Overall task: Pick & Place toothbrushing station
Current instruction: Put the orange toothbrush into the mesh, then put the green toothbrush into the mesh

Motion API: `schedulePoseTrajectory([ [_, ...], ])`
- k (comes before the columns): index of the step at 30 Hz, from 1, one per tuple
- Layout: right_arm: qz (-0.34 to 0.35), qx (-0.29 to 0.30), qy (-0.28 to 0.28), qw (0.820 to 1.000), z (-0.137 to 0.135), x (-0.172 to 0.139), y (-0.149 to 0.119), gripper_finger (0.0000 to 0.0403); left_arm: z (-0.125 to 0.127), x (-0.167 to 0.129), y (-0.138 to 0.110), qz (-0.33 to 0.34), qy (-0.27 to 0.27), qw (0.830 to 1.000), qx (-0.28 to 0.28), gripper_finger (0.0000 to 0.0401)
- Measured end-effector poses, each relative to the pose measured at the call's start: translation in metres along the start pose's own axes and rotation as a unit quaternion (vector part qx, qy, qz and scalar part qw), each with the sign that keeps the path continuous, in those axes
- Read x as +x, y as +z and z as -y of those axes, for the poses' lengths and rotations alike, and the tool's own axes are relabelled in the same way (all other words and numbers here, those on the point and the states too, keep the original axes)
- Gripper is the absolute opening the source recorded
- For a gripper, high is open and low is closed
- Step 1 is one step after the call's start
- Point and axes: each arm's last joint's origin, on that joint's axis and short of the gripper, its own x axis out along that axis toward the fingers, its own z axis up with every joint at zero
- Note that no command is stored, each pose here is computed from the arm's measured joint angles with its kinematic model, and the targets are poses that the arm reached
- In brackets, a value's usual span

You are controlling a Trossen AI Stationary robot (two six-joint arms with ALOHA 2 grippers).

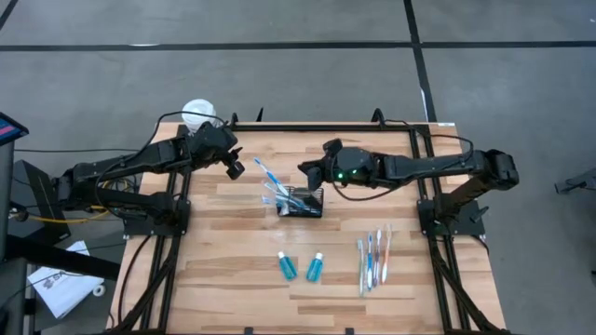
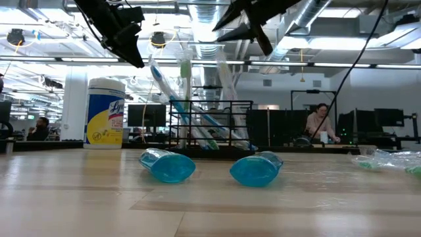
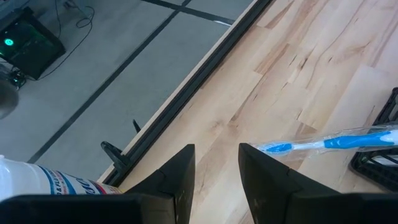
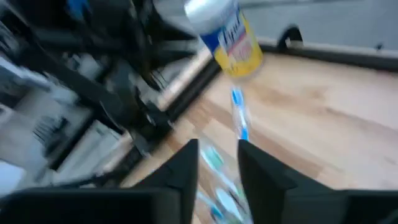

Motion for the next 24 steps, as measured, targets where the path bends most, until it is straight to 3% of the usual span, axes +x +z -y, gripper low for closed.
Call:
schedulePoseTrajectory([
  [7, 0.046, -0.008, 0.021, 0.999, -0.007, -0.017, 0.016, 0.0196, 0.0, 0.0, 0.0, 0.0, 0.0, 1.0, 0.0, 0.0117],
  [11, 0.106, -0.019, 0.041, 0.993, -0.014, -0.048, 0.036, 0.0217, 0.0, 0.0, 0.0, 0.0, -0.002, 1.0, 0.0, 0.0117],
  [13, 0.11, -0.029, 0.023, 0.993, -0.012, -0.069, 0.042, 0.0215, 0.0, 0.0, 0.0, -0.001, -0.004, 1.0, 0.0, 0.0117],
  [18, 0.016, -0.014, -0.087, 0.996, 0.012, -0.121, 0.027, 0.0187, 0.001, 0.0, 0.0, -0.002, -0.011, 1.0, 0.022, 0.0117],
  [24, -0.126, 0.019, -0.165, 0.978, 0.008, -0.135, -0.031, 0.0163, 0.005, 0.008, -0.001, -0.015, -0.014, 0.999, 0.032, 0.0117],
])
